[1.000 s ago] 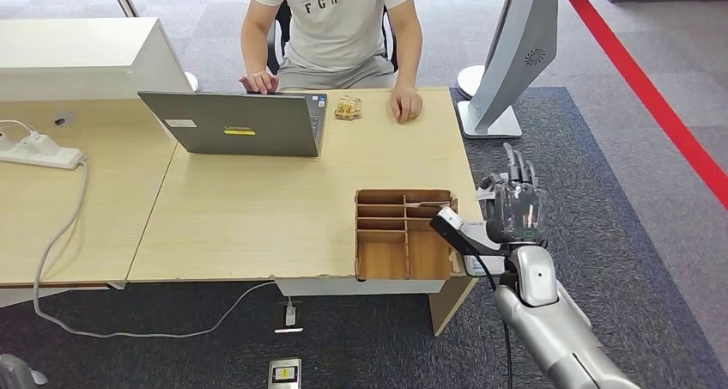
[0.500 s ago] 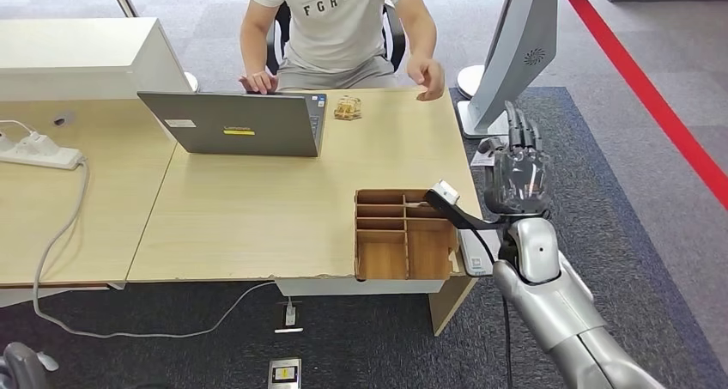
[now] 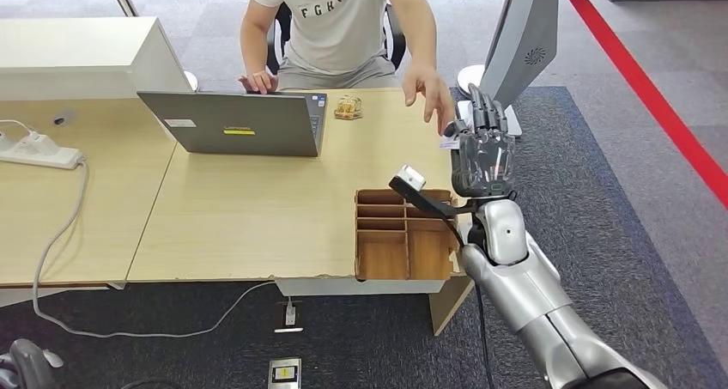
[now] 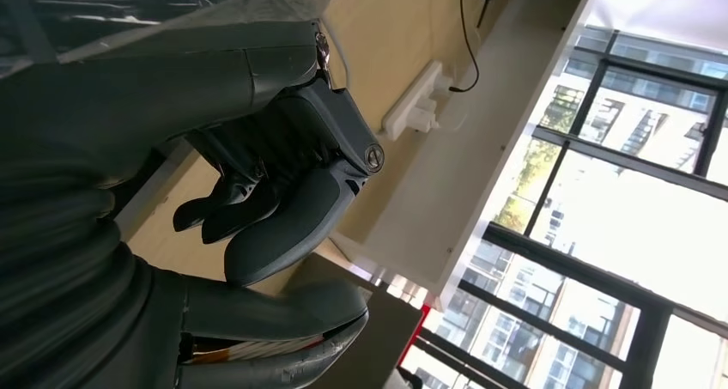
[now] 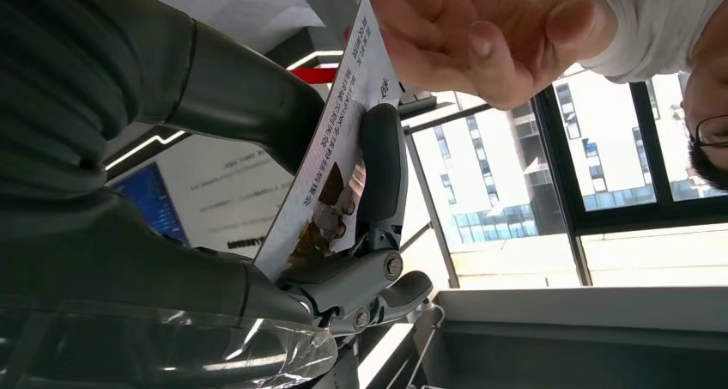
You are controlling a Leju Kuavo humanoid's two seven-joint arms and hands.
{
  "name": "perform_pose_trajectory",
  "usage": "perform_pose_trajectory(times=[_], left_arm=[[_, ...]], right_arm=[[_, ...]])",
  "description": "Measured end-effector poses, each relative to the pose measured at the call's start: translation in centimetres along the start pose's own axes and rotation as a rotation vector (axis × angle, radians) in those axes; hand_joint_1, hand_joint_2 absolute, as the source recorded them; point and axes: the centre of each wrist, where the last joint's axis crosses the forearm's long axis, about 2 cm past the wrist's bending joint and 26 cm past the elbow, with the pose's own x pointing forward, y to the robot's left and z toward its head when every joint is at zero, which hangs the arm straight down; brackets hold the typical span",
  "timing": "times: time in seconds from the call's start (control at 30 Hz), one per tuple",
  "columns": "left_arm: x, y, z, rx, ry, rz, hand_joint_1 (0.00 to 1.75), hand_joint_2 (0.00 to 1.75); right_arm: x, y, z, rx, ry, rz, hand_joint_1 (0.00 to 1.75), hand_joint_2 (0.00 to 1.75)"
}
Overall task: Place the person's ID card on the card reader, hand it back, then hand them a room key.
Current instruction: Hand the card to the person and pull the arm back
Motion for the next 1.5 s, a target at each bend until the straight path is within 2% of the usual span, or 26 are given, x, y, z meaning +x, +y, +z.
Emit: perform_pose_trajectory(times=[0.23, 0.43, 0.6, 0.97, 1.1, 1.5], left_arm=[[0.0, 0.1, 0.1, 0.02, 0.001, -0.03, 1.75, 1.75], [0.0, 0.1, 0.1, 0.021, 0.001, -0.033, 1.75, 1.75], [0.3, 0.6, 0.7, 0.012, 0.012, -0.07, 1.75, 1.75], [0.5, 0.5, 1.0, 0.064, 0.011, -0.132, 1.75, 1.75], [0.4, 0.3, 1.1, 0.064, 0.013, -0.13, 1.75, 1.75], [0.5, 0.0, 1.4, 0.067, 0.017, -0.148, 1.75, 1.75]], right_arm=[[2.3, 0.3, -1.6, 0.0, -0.027, -0.01, 1.75, 1.75], [2.6, 0.4, -1.7, 0.003, -0.029, -0.012, 1.75, 1.75], [5.6, 1.5, -2.4, 0.046, -0.06, -0.025, 1.75, 1.75], [7.6, 2.4, -2.4, 0.09, -0.098, -0.026, 1.75, 1.75], [8.0, 2.7, -2.2, 0.104, -0.098, -0.03, 0.03, 1.75], [8.6, 3.0, -2.0, 0.088, -0.123, -0.013, 0.0, 1.75]])
